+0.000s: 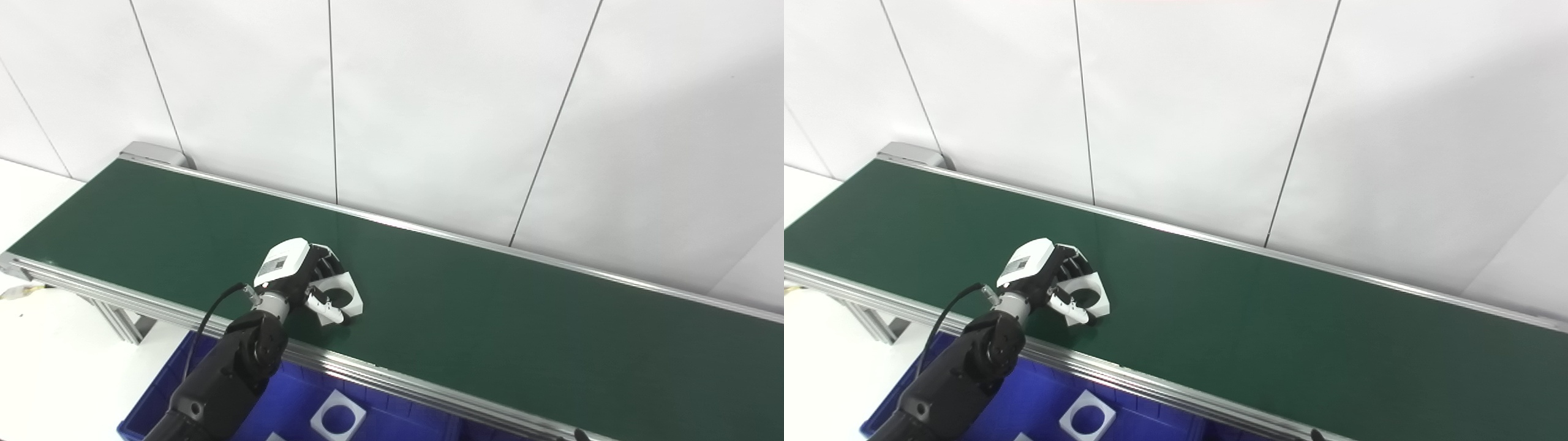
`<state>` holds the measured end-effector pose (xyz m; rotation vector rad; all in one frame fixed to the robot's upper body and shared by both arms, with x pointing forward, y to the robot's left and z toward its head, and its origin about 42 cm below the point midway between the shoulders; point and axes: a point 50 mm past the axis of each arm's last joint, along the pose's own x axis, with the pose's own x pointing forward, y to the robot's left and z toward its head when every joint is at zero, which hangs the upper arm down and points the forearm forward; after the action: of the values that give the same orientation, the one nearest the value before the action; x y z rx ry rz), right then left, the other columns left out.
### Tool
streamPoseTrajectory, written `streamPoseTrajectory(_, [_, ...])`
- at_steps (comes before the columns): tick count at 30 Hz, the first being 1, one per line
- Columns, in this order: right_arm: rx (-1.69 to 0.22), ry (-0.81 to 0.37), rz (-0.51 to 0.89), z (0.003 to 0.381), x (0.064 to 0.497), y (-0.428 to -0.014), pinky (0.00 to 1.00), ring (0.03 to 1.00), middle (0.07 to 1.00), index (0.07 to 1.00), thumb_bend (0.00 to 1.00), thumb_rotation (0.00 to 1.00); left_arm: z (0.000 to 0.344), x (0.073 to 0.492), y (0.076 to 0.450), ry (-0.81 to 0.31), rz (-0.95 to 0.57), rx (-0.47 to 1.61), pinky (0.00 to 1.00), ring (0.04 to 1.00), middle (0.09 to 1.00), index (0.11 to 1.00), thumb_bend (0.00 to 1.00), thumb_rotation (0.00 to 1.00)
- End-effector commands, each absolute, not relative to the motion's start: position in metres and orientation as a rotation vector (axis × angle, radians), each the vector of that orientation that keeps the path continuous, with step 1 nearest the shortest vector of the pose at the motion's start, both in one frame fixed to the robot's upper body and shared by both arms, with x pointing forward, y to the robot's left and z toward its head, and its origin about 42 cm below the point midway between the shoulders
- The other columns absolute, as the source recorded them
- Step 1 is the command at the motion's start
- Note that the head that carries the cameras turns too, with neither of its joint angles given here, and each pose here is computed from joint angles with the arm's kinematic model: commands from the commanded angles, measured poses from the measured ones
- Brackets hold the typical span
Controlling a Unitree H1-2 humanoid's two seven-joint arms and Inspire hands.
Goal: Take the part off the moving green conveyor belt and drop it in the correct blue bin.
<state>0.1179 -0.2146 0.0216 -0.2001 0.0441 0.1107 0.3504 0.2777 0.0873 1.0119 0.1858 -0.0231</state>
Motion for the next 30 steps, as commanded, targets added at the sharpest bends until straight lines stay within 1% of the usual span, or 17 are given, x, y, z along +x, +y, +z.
streamPoseTrajectory(1, [-0.184, -0.044, 0.115, 0.033, 0.120, -0.212, 0.83, 0.860, 0.901, 0.981, 0.72, 0.32, 0.095, 0.349, 0.283, 0.165, -0.010, 0.996, 0.21, 0.298, 0.396, 0.512, 0.51, 0.00])
streamPoseTrajectory(3, [-0.180, -0.047, 0.115, 0.034, 0.120, -0.211, 0.83, 0.861, 0.901, 0.982, 0.71, 0.32, 0.101, 0.345, 0.284, 0.140, 0.007, 0.964, 0.22, 0.311, 0.398, 0.512, 0.51, 0.00])
streamPoseTrajectory(5, [-0.179, -0.050, 0.114, 0.035, 0.118, -0.210, 0.84, 0.863, 0.905, 0.983, 0.70, 0.31, 0.109, 0.339, 0.286, 0.094, 0.025, 0.919, 0.20, 0.286, 0.395, 0.511, 0.51, 0.00])
streamPoseTrajectory(7, [-0.184, -0.056, 0.110, 0.037, 0.117, -0.209, 0.83, 0.853, 0.904, 0.970, 0.72, 0.33, 0.119, 0.331, 0.287, 0.049, 0.029, 0.876, 0.23, 0.313, 0.398, 0.507, 0.51, 0.00])
streamPoseTrajectory(9, [-0.182, -0.062, 0.109, 0.039, 0.116, -0.208, 0.82, 0.850, 0.903, 0.966, 0.72, 0.33, 0.129, 0.322, 0.288, -0.001, 0.020, 0.841, 0.24, 0.315, 0.397, 0.507, 0.51, 0.00])
streamPoseTrajectory(11, [-0.174, -0.066, 0.112, 0.041, 0.116, -0.206, 0.82, 0.849, 0.898, 0.964, 0.72, 0.31, 0.135, 0.315, 0.288, -0.039, 0.015, 0.814, 0.21, 0.281, 0.389, 0.505, 0.51, 0.00])
streamPoseTrajectory(12, [-0.178, -0.070, 0.113, 0.041, 0.116, -0.206, 0.82, 0.847, 0.895, 0.962, 0.72, 0.31, 0.138, 0.309, 0.288, -0.064, 0.003, 0.799, 0.20, 0.272, 0.430, 0.495, 0.52, 0.00])
streamPoseTrajectory(13, [-0.178, -0.073, 0.114, 0.042, 0.116, -0.205, 0.80, 0.837, 0.886, 0.956, 0.72, 0.32, 0.140, 0.303, 0.289, -0.083, -0.012, 0.787, 0.22, 0.283, 0.406, 0.501, 0.51, 0.00])
streamPoseTrajectory(16, [-0.176, -0.081, 0.118, 0.045, 0.115, -0.203, 0.79, 0.829, 0.873, 0.946, 0.74, 0.33, 0.145, 0.289, 0.289, -0.124, -0.052, 0.764, 0.23, 0.302, 0.394, 0.507, 0.51, 0.00])
streamPoseTrajectory(20, [-0.174, -0.092, 0.118, 0.048, 0.114, -0.200, 0.78, 0.828, 0.869, 0.939, 0.76, 0.35, 0.147, 0.276, 0.287, -0.153, -0.095, 0.723, 0.22, 0.283, 0.390, 0.503, 0.51, 0.00])
streamPoseTrajectory(22, [-0.179, -0.100, 0.121, 0.049, 0.114, -0.199, 0.78, 0.822, 0.862, 0.935, 0.77, 0.35, 0.147, 0.271, 0.285, -0.192, -0.136, 0.724, 0.22, 0.277, 0.390, 0.499, 0.51, 0.00])
streamPoseTrajectory(24, [-0.186, -0.108, 0.121, 0.051, 0.114, -0.198, 0.78, 0.822, 0.861, 0.931, 0.79, 0.37, 0.145, 0.267, 0.281, -0.230, -0.180, 0.718, 0.21, 0.263, 0.388, 0.495, 0.51, 0.00])
streamPoseTrajectory(27, [-0.185, -0.117, 0.112, 0.054, 0.114, -0.197, 0.77, 0.817, 0.855, 0.922, 0.81, 0.38, 0.139, 0.262, 0.276, -0.248, -0.247, 0.688, 0.24, 0.305, 0.413, 0.503, 0.51, 0.00])
streamPoseTrajectory(30, [-0.179, -0.120, 0.107, 0.056, 0.114, -0.197, 0.78, 0.818, 0.854, 0.923, 0.82, 0.39, 0.132, 0.257, 0.270, -0.229, -0.305, 0.695, 0.27, 0.330, 0.428, 0.501, 0.51, 0.00])
